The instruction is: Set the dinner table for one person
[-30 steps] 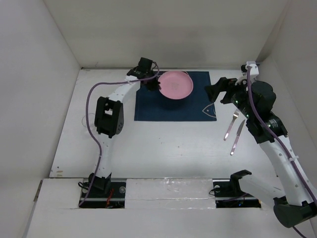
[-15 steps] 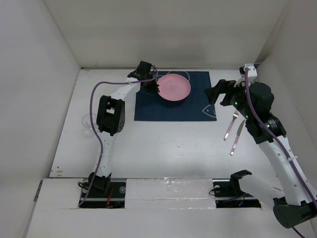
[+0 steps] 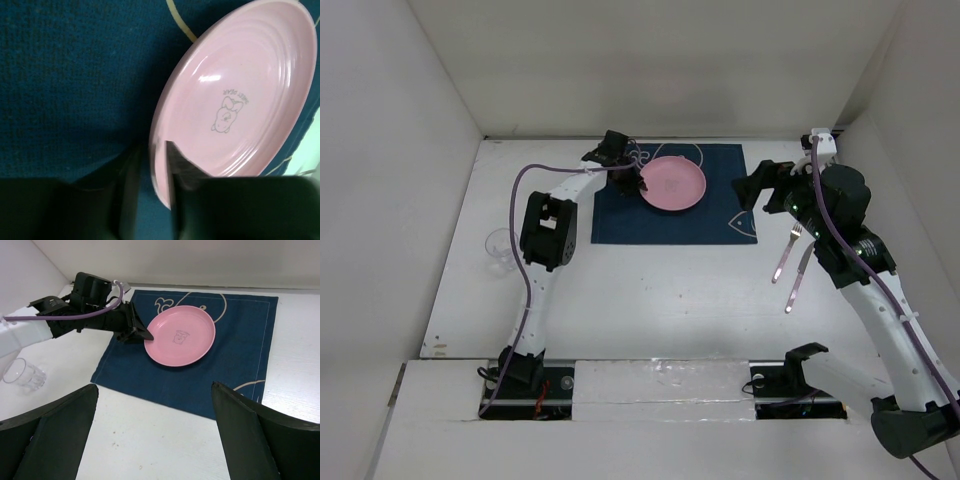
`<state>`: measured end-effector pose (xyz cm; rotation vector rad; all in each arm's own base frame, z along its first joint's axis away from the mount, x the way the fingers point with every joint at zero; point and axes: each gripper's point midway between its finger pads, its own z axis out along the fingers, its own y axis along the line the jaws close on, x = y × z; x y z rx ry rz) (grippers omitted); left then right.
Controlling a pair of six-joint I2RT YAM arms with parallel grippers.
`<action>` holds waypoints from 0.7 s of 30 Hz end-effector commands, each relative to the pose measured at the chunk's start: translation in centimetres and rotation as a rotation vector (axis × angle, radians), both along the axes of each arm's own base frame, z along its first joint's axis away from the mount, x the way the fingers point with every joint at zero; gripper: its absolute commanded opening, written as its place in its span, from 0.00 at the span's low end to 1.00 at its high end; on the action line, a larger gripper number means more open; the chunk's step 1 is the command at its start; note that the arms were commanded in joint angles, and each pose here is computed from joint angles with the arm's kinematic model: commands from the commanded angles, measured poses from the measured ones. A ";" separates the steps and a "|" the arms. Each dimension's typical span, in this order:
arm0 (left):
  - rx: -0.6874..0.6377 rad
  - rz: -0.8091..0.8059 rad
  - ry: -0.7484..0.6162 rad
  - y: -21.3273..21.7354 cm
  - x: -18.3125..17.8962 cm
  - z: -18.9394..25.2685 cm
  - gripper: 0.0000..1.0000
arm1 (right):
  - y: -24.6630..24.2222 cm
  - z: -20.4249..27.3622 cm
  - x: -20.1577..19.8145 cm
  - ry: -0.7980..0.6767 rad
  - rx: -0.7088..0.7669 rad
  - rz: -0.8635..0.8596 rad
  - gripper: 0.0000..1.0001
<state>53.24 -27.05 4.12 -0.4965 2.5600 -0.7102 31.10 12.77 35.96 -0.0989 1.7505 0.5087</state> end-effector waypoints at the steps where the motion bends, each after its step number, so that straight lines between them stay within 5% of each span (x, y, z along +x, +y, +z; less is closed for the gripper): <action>1: -0.059 -0.011 -0.075 -1.1 1.4 3.1 0.24 | -0.1 1.1 0.2 -0.051 -0.004 0.006 1.00; 7: -0.028 -0.001 -0.089 -1.0 -0.1 4.7 0.53 | 0.1 1.1 0.1 -0.051 -0.003 0.017 1.00; 9: 0.013 0.038 -0.110 0.2 -0.3 5.5 0.69 | 0.2 1.1 0.0 -0.051 -0.002 0.026 1.00; 10: 0.011 0.064 -0.140 0.7 -0.4 7.5 0.86 | 0.2 1.4 0.1 -0.060 0.001 0.026 1.00; 12: 0.059 0.107 -0.150 2.1 -1.0 7.8 1.00 | 0.0 1.4 0.2 -0.060 0.001 0.017 1.00; 21: 0.156 0.223 -0.233 6.2 -3.2 15.9 1.00 | 0.5 1.8 0.1 -0.078 0.010 0.049 1.00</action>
